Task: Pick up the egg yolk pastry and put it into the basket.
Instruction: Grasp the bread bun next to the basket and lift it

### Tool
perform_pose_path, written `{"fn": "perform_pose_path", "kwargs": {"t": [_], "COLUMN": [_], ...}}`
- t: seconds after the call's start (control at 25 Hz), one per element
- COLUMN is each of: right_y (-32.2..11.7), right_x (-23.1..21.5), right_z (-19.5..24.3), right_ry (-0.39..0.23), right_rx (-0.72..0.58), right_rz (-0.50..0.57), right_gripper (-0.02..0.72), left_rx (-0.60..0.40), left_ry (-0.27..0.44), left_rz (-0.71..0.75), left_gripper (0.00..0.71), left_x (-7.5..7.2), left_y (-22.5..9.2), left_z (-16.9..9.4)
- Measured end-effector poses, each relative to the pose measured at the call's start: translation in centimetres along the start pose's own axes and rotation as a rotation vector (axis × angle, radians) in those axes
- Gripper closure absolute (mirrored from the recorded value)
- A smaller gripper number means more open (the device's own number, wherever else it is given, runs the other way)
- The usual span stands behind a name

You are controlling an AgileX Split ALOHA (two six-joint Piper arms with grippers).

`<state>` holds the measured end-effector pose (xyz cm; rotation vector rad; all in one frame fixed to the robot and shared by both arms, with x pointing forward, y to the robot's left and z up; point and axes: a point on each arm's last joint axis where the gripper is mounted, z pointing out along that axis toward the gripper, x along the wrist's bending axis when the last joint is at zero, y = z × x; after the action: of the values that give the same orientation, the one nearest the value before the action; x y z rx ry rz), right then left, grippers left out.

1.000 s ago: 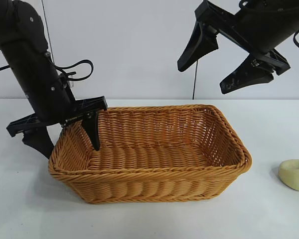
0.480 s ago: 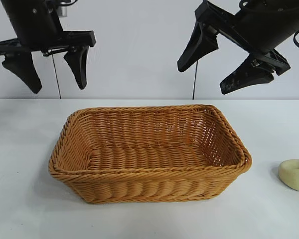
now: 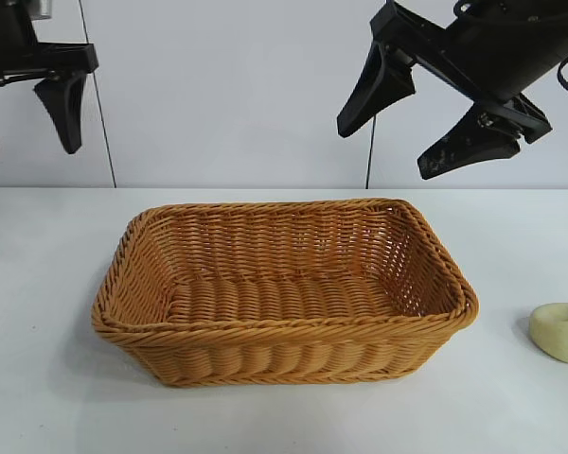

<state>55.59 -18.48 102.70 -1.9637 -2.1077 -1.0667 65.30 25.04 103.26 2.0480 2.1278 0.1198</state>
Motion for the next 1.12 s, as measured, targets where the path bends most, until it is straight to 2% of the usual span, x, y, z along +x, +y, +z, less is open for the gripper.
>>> {"fn": "perform_pose_path", "kwargs": {"t": [0.12,0.2,0.36,0.56,0.76,1.0,1.12], "right_y": [0.0,0.0,0.0,0.0,-0.1,-0.1,-0.1], "right_x": [0.0,0.0,0.0,0.0,0.0,0.0,0.0], "right_z": [0.0,0.0,0.0,0.0,0.0,0.0,0.0], "right_ry": [0.0,0.0,0.0,0.0,0.002,0.003,0.003], "right_rx": [0.0,0.0,0.0,0.002,0.008,0.013,0.014], "right_rz": [0.0,0.0,0.0,0.0,0.0,-0.001,-0.001], "right_gripper": [0.057,0.057,0.057,0.057,0.057,0.057,0.057], "left_rx": [-0.004,-0.004,-0.013,-0.043,-0.061,-0.14,-0.175], "left_ry": [0.017,0.023,0.021,0.017,0.016,0.042,0.049], "left_rz": [-0.017,-0.008,0.015,0.019,0.023,0.041,0.046], "left_gripper": [0.109,0.109,0.109,0.109,0.109,0.109,0.109], "left_x": [1.3,1.6,1.6,1.6,2.0,2.9,3.5], "left_y": [0.2,0.2,0.2,-1.2,-5.4,-13.2,-17.6], "left_z": [-0.1,-0.1,-0.5,-2.7,-6.0,-10.8,-11.9]}}
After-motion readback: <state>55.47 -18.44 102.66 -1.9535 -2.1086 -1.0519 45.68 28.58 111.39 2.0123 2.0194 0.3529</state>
